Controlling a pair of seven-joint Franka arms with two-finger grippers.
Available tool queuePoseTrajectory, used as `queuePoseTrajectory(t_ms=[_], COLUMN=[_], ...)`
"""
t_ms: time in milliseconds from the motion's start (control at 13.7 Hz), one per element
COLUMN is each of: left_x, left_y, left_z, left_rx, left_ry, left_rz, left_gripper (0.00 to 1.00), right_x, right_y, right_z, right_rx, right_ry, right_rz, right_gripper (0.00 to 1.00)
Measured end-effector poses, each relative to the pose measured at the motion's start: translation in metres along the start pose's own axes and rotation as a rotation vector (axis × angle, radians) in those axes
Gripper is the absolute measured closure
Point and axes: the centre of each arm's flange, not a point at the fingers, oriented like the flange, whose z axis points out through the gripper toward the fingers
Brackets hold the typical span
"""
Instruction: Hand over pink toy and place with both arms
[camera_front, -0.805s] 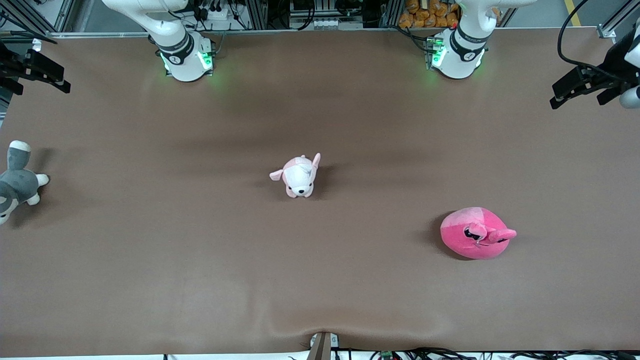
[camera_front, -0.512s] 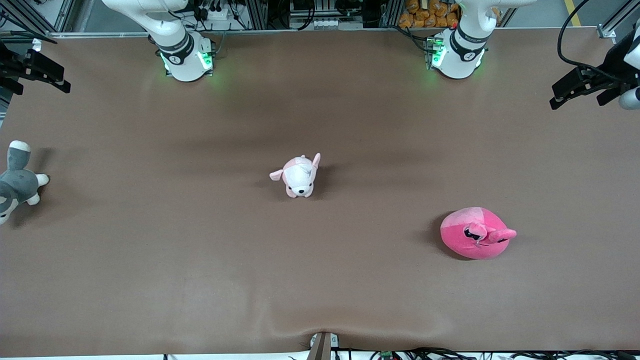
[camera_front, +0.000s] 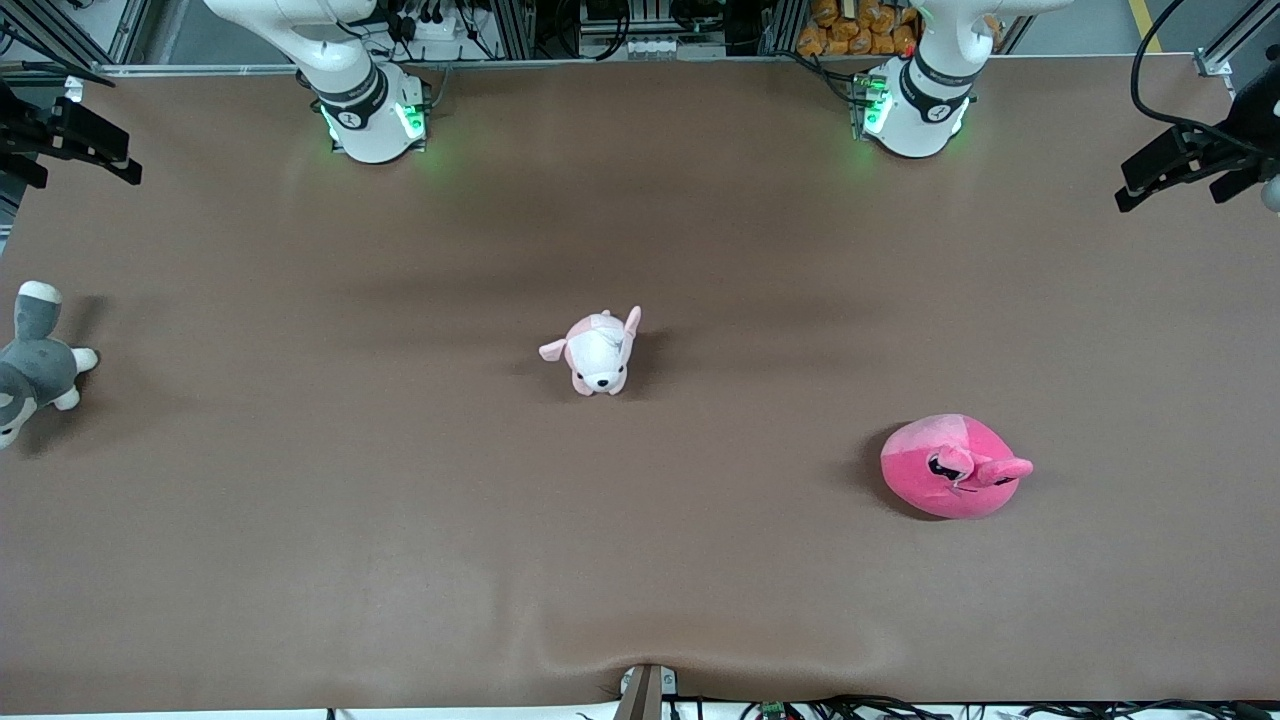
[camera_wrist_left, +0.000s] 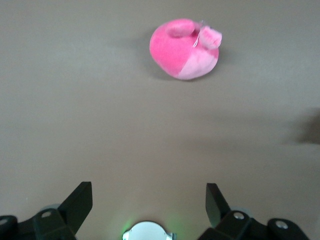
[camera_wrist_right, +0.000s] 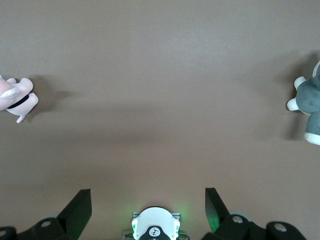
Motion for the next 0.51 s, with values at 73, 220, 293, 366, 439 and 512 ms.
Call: queuePoseTrajectory(t_ms=[73,220,293,366,439,512], left_x=[-0.0008,-0.0021,-0.003,-0.004,-0.0051,-0.0058], left_y=[-0.0001,-0.0002,-0.0003,-0.0002,-0.0002,0.0001], left_z=[0.0007,0.0015,0.0024,0.0036,0.0046,0.0054], left_rx=[0.001,0.002,0.002,0.003,0.003,0.003], left_ry=[-0.008,-0.015,-0.017,-0.017,-0.016,-0.015], left_rz=[0.0,0.0,0.0,0.001,0.001,0.002], left_gripper=[0.0,0.0,0.0,0.0,0.0,0.0], right_x=[0.0,-0.0001,-0.0001,-0.0001,-0.0001,-0.0001], right_y=[0.0,0.0,0.0,0.0,0.0,0.0], right_z=[0.0,0.0,0.0,0.0001,0.0001,0.0001], right_rx=[0.0,0.0,0.0,0.0,0.0,0.0], right_ry=[0.0,0.0,-0.001,-0.001,-0.001,-0.001], right_rz=[0.0,0.0,0.0,0.0,0.0,0.0], right_gripper=[0.0,0.0,0.0,0.0,0.0,0.0])
